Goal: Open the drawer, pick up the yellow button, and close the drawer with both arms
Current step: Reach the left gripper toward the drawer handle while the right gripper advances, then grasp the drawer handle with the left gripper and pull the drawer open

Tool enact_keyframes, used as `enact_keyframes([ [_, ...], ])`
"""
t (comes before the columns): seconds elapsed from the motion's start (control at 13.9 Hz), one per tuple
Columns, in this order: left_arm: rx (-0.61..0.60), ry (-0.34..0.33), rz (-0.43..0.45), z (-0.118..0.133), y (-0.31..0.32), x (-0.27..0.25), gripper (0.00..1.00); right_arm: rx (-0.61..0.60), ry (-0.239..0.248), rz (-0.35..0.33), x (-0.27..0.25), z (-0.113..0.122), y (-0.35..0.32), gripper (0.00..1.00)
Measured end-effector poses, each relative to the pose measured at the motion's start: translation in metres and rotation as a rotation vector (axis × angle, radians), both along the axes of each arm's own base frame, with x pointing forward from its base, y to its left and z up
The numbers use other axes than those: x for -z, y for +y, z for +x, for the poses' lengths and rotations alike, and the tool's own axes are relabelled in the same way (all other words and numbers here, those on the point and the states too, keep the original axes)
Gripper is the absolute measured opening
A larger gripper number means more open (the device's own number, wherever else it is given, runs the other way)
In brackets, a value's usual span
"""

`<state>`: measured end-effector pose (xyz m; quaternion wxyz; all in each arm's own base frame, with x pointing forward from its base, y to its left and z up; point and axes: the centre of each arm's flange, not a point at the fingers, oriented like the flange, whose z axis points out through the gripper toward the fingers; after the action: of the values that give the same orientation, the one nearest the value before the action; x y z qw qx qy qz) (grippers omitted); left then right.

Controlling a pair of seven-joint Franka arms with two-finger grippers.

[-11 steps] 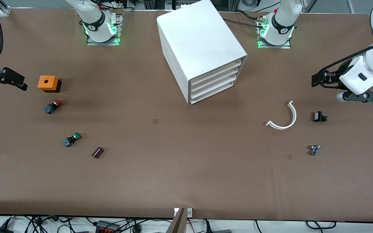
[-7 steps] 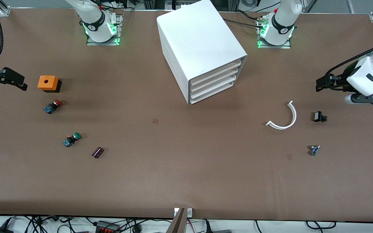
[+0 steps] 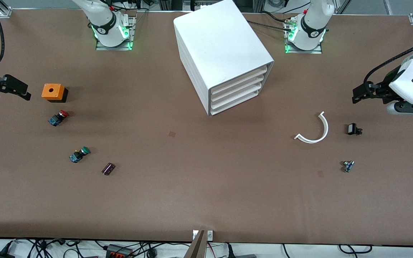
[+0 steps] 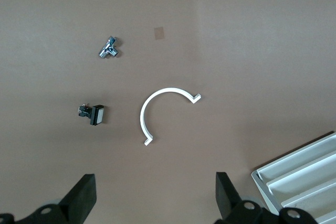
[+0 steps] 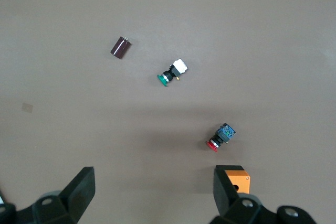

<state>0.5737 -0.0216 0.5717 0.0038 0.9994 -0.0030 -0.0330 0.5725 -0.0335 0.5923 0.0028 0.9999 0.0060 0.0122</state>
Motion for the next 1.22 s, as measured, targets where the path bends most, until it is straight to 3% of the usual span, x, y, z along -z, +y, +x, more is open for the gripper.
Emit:
enact_keyframes([
  [0.14,0.022,0.013,-0.003,-0.001,-0.003,0.002,1.0,-0.004,0.006,0.0,0.004,0.002,0.002,1.0],
  [0.29,0.118,0.074,-0.077,-0.006,-0.016,0.012,1.0,-0.014,0.009,0.0,0.007,0.004,0.006,1.0],
  [0.5,0.255,0.214,-0.29,-0.008,-0.042,0.05,1.0,-0.066,0.004,0.0,0.007,0.006,0.035,1.0],
  [0.79,0.356,0.339,-0.63,0.002,-0.078,0.112,1.0,-0.145,0.027,0.001,0.022,0.01,0.081,1.0],
  [1.01,0.441,0.404,-0.889,0.005,-0.107,0.172,1.0,-0.188,0.037,0.016,0.032,0.012,0.11,1.0],
  [1.22,0.422,0.436,-1.132,0.0,-0.125,0.239,0.99,-0.208,0.037,0.039,0.036,0.013,0.127,1.0],
])
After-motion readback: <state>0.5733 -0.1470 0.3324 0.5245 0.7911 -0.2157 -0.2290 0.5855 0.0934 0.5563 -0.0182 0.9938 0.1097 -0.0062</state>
